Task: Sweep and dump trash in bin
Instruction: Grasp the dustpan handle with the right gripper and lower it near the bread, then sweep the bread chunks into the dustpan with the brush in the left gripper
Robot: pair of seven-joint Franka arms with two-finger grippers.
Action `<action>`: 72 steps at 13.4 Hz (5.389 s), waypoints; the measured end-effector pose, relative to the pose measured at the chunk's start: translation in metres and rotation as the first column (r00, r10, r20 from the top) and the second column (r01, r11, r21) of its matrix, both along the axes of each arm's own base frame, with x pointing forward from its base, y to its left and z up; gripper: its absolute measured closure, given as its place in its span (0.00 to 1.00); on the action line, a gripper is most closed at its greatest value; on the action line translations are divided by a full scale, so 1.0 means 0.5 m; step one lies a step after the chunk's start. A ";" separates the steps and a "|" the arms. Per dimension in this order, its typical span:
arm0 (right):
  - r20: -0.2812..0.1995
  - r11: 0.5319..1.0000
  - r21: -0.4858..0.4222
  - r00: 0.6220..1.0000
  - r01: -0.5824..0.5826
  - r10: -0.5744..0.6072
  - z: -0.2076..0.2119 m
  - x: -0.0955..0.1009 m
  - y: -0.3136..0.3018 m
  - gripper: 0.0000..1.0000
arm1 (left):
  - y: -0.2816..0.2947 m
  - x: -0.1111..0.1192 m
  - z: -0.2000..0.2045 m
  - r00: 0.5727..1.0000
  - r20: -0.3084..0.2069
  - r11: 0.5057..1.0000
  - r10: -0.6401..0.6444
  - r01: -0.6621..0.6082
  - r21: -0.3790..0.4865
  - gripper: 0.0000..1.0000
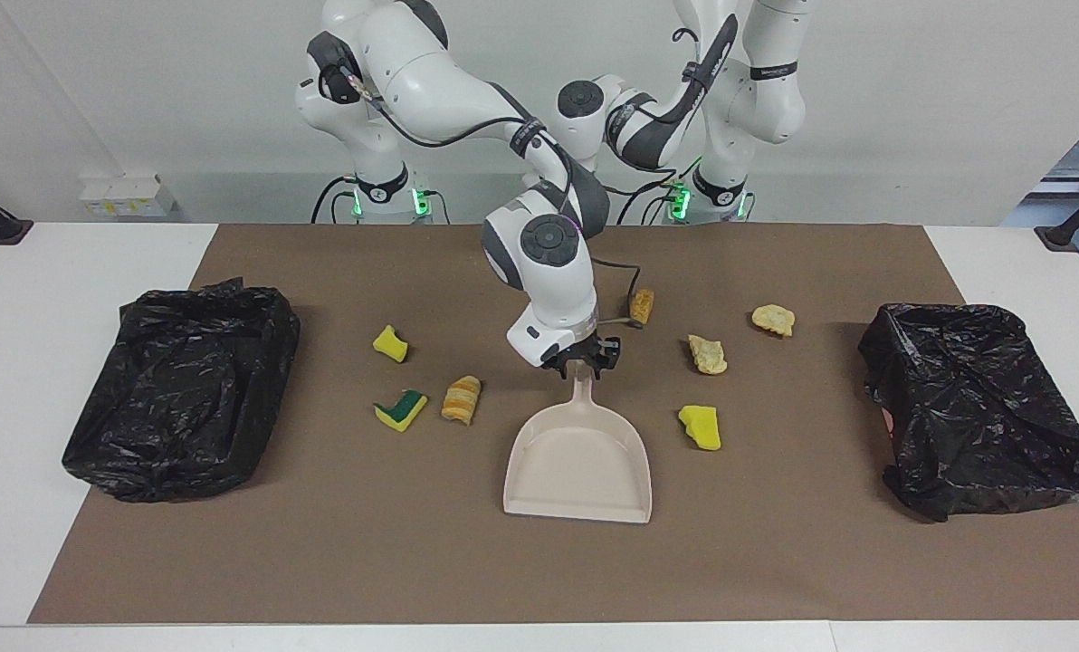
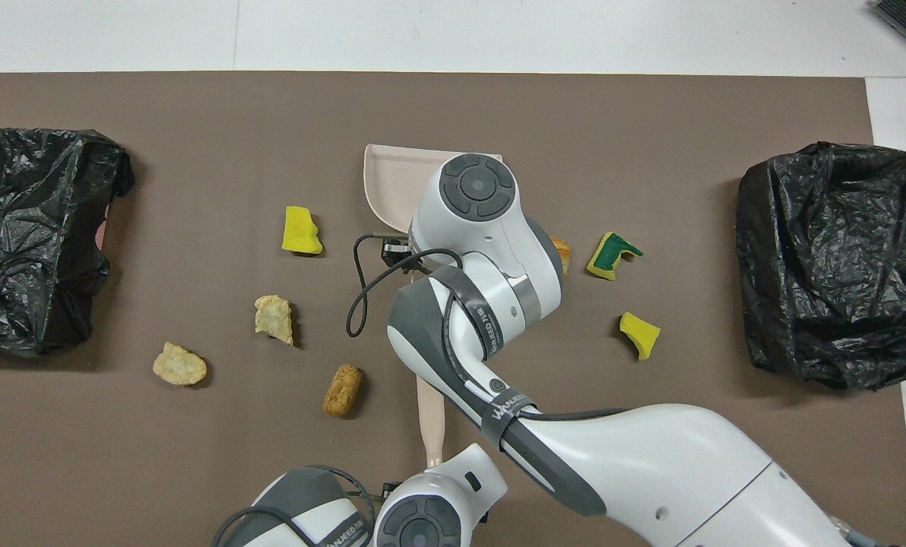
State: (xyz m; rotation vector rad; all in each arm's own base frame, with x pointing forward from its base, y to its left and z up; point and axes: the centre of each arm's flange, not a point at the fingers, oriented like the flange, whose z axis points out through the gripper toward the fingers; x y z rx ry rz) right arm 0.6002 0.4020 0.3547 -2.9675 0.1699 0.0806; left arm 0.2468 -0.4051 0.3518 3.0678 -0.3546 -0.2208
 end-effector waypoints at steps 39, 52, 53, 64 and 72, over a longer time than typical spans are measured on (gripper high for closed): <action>-0.103 0.178 -0.002 0.177 -0.984 0.979 0.069 -0.225 -0.302 0.69 | 0.620 0.233 0.028 0.823 -0.004 0.759 0.568 -0.523 0.388 0.73; -0.083 0.039 -0.053 0.044 -0.998 0.996 0.027 -0.240 -0.300 0.69 | 0.323 0.218 -0.022 0.965 -0.033 0.955 0.260 -0.252 0.155 0.73; -0.083 0.035 -0.058 0.039 -0.998 0.996 0.022 -0.238 -0.297 0.69 | 0.315 0.214 -0.021 0.971 -0.040 0.963 0.236 -0.229 0.141 0.73; -0.089 -0.021 -0.096 -0.013 -0.995 0.996 -0.017 -0.222 -0.285 0.69 | 0.158 0.173 0.027 0.999 -0.016 0.998 0.036 -0.036 -0.041 0.73; -0.083 -0.027 -0.104 -0.018 -0.994 0.996 -0.019 -0.221 -0.279 0.69 | 0.077 0.143 0.094 0.988 -0.075 0.991 0.133 -0.132 0.013 0.73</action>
